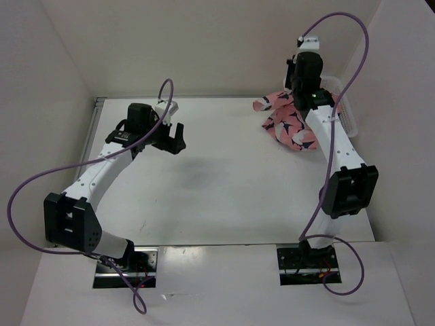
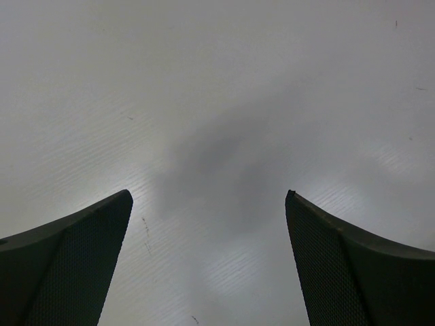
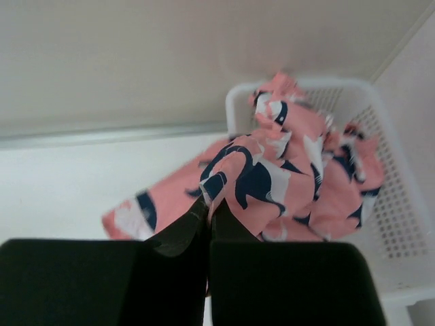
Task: Fold and stack the shorts
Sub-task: Grab the shorts from the pile, then move the shorts to the center of the board
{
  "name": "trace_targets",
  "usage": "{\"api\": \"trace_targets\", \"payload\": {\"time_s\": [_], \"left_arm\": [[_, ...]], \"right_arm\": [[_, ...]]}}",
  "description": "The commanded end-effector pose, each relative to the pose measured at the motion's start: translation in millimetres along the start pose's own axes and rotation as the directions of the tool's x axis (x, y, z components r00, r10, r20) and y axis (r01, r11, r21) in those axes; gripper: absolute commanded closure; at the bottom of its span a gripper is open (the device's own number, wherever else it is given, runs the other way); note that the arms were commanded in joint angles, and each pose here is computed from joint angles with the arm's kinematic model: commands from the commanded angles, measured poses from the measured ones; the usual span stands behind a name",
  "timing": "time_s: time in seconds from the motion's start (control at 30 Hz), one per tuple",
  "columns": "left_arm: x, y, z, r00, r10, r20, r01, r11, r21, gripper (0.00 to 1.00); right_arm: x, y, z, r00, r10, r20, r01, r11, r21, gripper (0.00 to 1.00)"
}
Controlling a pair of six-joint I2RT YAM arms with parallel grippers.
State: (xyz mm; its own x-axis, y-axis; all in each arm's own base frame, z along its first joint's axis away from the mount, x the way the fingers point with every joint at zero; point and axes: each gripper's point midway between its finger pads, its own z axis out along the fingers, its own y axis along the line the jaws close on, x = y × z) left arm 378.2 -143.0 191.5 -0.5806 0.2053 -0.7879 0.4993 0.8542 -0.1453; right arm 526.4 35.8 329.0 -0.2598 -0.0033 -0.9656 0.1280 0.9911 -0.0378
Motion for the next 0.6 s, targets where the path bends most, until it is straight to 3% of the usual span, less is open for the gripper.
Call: {"api": "trace_targets", "payload": {"time_s": [0.0, 0.13, 0.17, 0.33, 0.37, 0.4, 0.43, 0.5, 0.53, 0.57], "left_arm": [[-20, -9, -17, 0.996, 0.03, 0.082, -0.032, 0.999, 0.02, 0.0], [-23, -4, -23, 0.994, 0.038, 0.102, -0.036, 0.999, -0.016, 0.0], [-26, -4, -26, 0.993, 0.041, 0.112, -0.039, 0.999, -0.027, 0.0], [-37, 8, -41, 0.986, 0.058, 0.155, -0.04, 0.992, -0.12, 0.0], [-41, 10, -47, 0.983, 0.064, 0.171, -0.04, 0.989, -0.14, 0.0], [-43, 12, -51, 0.982, 0.067, 0.178, -0.038, 0.986, -0.161, 0.0], [-45, 18, -55, 0.981, 0.07, 0.184, -0.033, 0.98, -0.198, 0.0], [-49, 30, -69, 0.976, 0.067, 0.209, -0.014, 0.969, -0.248, 0.0], [-48, 42, -73, 0.976, 0.056, 0.211, 0.006, 0.959, -0.282, 0.0], [-52, 49, -84, 0.971, 0.058, 0.232, 0.019, 0.949, -0.316, 0.0]], "right_arm": [[-110, -1, -41, 0.963, 0.017, 0.27, -0.025, 0.999, 0.026, 1.0], [-186, 63, -95, 0.89, -0.058, 0.452, 0.113, 0.989, -0.095, 1.0], [-209, 102, -120, 0.859, -0.027, 0.512, 0.135, 0.975, -0.175, 1.0], [-229, 209, -166, 0.851, 0.129, 0.509, 0.132, 0.885, -0.446, 1.0], [-233, 218, -174, 0.849, 0.193, 0.491, 0.086, 0.868, -0.489, 0.95], [-215, 244, -160, 0.871, 0.191, 0.453, 0.08, 0.854, -0.514, 0.86], [-205, 258, -155, 0.881, 0.201, 0.429, 0.067, 0.843, -0.533, 0.64], [-172, 292, -137, 0.917, 0.205, 0.343, 0.032, 0.818, -0.574, 0.34], [-156, 307, -134, 0.933, 0.192, 0.306, 0.03, 0.803, -0.595, 0.09], [-137, 317, -126, 0.951, 0.192, 0.242, -0.004, 0.79, -0.613, 0.03]]}}
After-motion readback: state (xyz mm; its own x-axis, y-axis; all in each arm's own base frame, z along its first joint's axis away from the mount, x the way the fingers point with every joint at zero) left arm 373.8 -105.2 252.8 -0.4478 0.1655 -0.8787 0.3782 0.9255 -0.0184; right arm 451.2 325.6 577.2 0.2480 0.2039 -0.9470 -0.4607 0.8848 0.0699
